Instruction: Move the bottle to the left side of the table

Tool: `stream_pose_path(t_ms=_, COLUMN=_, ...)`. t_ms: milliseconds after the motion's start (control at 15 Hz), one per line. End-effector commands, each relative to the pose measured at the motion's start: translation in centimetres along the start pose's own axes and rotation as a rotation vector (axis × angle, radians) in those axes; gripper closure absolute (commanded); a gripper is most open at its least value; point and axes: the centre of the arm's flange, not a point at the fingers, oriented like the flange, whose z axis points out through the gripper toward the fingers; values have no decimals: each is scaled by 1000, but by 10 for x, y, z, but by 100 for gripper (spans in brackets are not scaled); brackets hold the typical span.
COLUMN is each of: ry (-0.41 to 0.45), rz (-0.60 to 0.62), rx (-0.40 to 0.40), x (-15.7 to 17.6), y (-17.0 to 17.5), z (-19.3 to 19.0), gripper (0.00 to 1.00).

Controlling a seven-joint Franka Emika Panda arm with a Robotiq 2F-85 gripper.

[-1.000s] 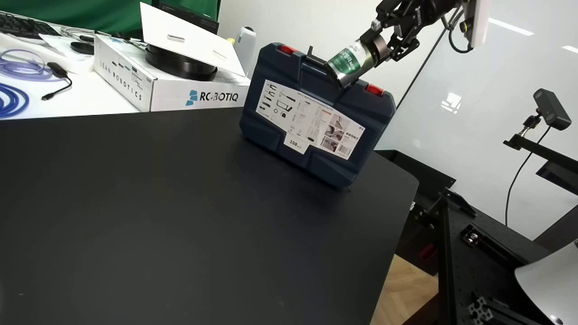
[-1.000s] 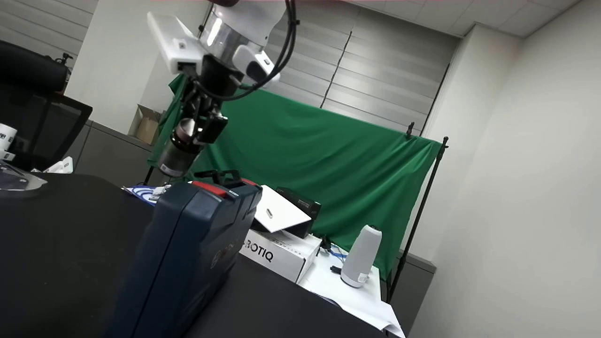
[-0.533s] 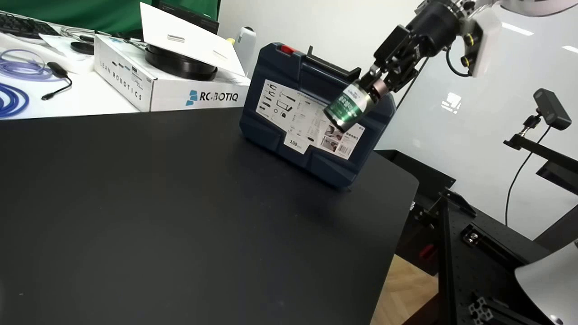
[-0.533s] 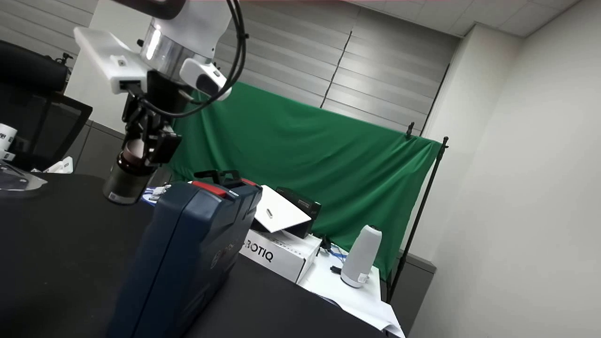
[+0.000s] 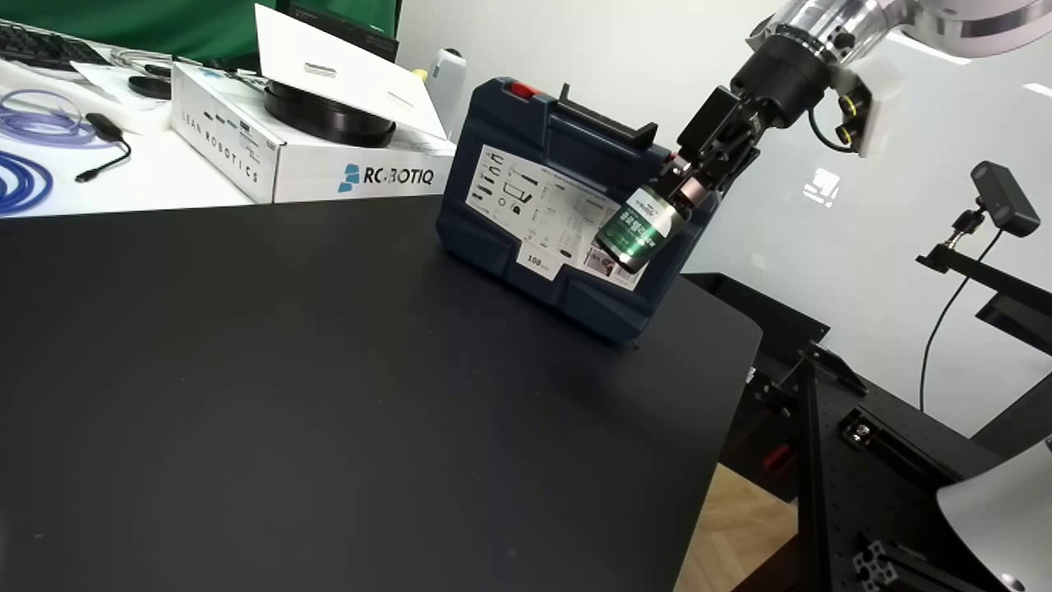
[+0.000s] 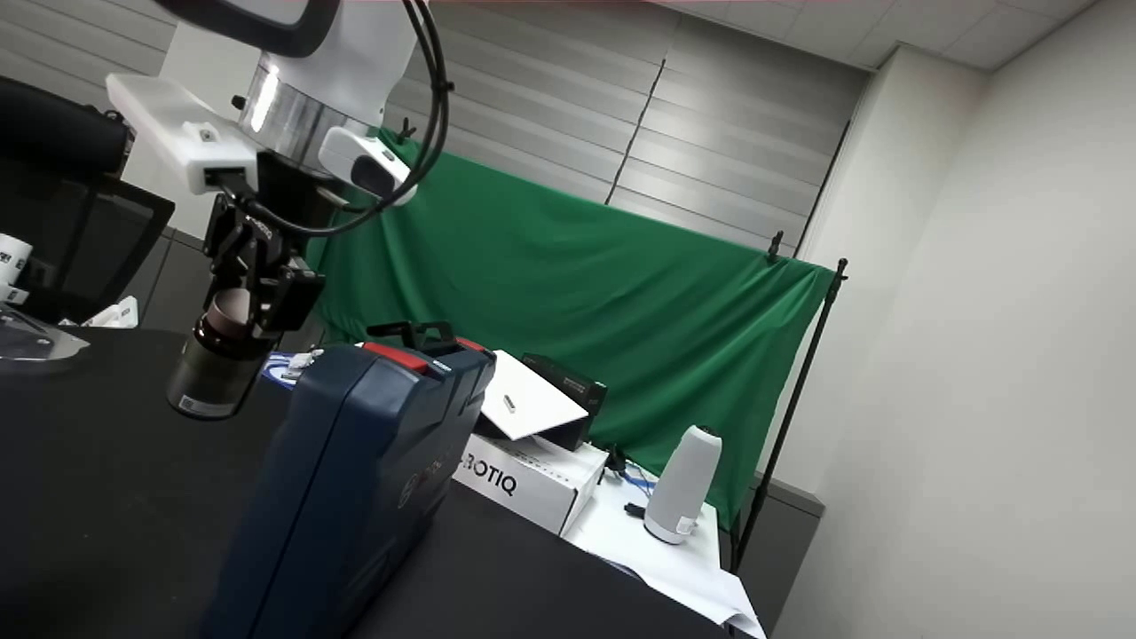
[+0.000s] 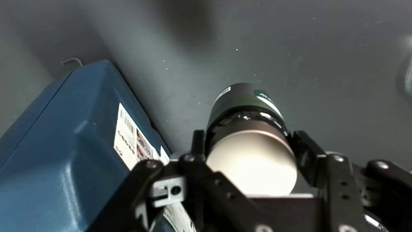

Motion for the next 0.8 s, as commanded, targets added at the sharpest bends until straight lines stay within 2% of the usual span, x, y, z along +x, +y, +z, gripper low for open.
stream_pose_path(t_ms=0, ry=0, rz=0, rx=0, x=0, y=0, z=0, gripper=32)
stream_pose_path(t_ms=67, ry=0, rz=0, rx=0, x=0, y=0, z=0, gripper=32)
stream_pose_path(t_ms=133, ry=0, rz=-14, rx=-11, x=2, y=-4, z=1, gripper=57)
stream_pose_path(t_ms=333, ry=28, rz=-106, rx=-79, x=10, y=-21, z=13, gripper=57)
stream_pose_path(t_ms=533, ry=53, rz=-183, rx=-115, x=18, y=-33, z=27, gripper=57)
stream_pose_path(t_ms=733, ry=18, rz=-242, rx=-136, x=22, y=-38, z=45, gripper=57)
